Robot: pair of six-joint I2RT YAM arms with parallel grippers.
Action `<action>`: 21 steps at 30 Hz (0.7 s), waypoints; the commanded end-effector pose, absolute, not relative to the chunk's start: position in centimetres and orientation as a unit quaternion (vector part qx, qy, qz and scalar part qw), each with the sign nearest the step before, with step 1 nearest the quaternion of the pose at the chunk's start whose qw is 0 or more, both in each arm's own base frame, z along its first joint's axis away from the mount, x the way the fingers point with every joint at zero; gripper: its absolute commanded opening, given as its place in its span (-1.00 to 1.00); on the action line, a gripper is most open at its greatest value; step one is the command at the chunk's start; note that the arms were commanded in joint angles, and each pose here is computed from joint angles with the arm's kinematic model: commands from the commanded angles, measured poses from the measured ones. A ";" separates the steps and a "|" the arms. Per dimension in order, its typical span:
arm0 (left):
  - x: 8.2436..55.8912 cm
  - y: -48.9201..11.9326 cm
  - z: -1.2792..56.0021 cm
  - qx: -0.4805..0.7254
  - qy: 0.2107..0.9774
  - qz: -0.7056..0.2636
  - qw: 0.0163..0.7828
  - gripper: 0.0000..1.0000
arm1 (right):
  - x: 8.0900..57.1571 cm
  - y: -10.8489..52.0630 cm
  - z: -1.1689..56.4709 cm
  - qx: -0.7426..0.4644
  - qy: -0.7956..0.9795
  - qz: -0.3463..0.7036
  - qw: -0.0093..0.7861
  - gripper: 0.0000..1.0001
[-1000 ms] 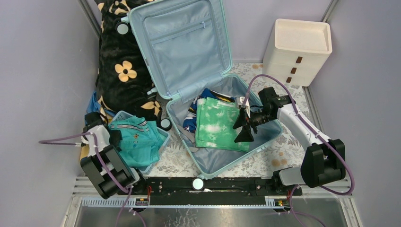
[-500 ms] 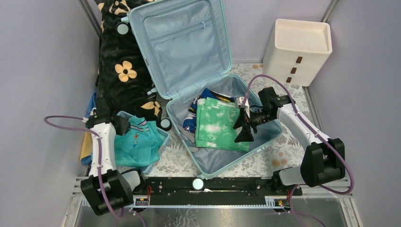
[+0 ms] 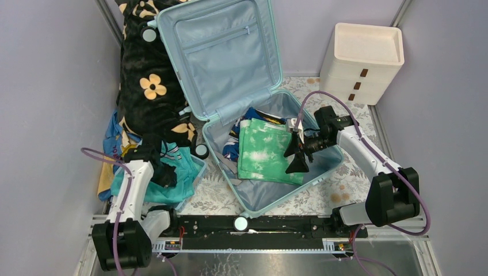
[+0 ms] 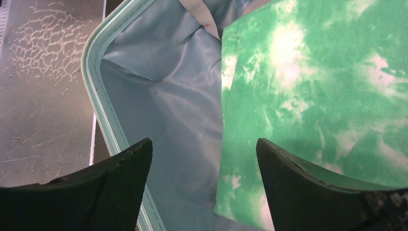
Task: Open, take out, and arrange the luggage
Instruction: Adjust the clothes in the bin.
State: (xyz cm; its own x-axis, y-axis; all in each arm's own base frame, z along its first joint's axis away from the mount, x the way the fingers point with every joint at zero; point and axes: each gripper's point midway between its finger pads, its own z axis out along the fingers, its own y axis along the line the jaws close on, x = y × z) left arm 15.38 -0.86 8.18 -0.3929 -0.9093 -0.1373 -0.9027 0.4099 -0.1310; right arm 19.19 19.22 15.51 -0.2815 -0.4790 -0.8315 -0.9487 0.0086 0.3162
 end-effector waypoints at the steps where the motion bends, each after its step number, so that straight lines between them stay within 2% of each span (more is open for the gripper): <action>1: 13.7 -1.8 6.2 -0.556 0.830 0.001 0.035 -0.88 | 19.5 19.3 16.8 -0.550 0.649 0.446 0.278 0.72; 5: 13.2 -1.7 3.5 -0.554 0.832 0.038 -0.008 -0.88 | 19.6 19.2 16.8 -0.553 0.648 0.441 0.281 0.73; 9: 15.3 -1.2 4.7 -0.552 0.833 0.030 0.025 -0.88 | 19.6 19.1 16.9 -0.552 0.649 0.440 0.284 0.73; 10: 15.6 -0.9 5.2 -0.551 0.833 0.033 0.035 -0.82 | 19.7 19.1 17.0 -0.552 0.649 0.440 0.286 0.73; 15: 18.6 -0.7 10.2 -0.542 0.835 -0.001 0.099 -0.22 | 19.9 19.0 16.7 -0.548 0.654 0.440 0.281 0.74; 21: 24.3 -1.5 17.2 -0.484 0.835 -0.109 0.239 0.25 | 22.6 18.3 16.2 -0.503 0.701 0.409 0.297 0.74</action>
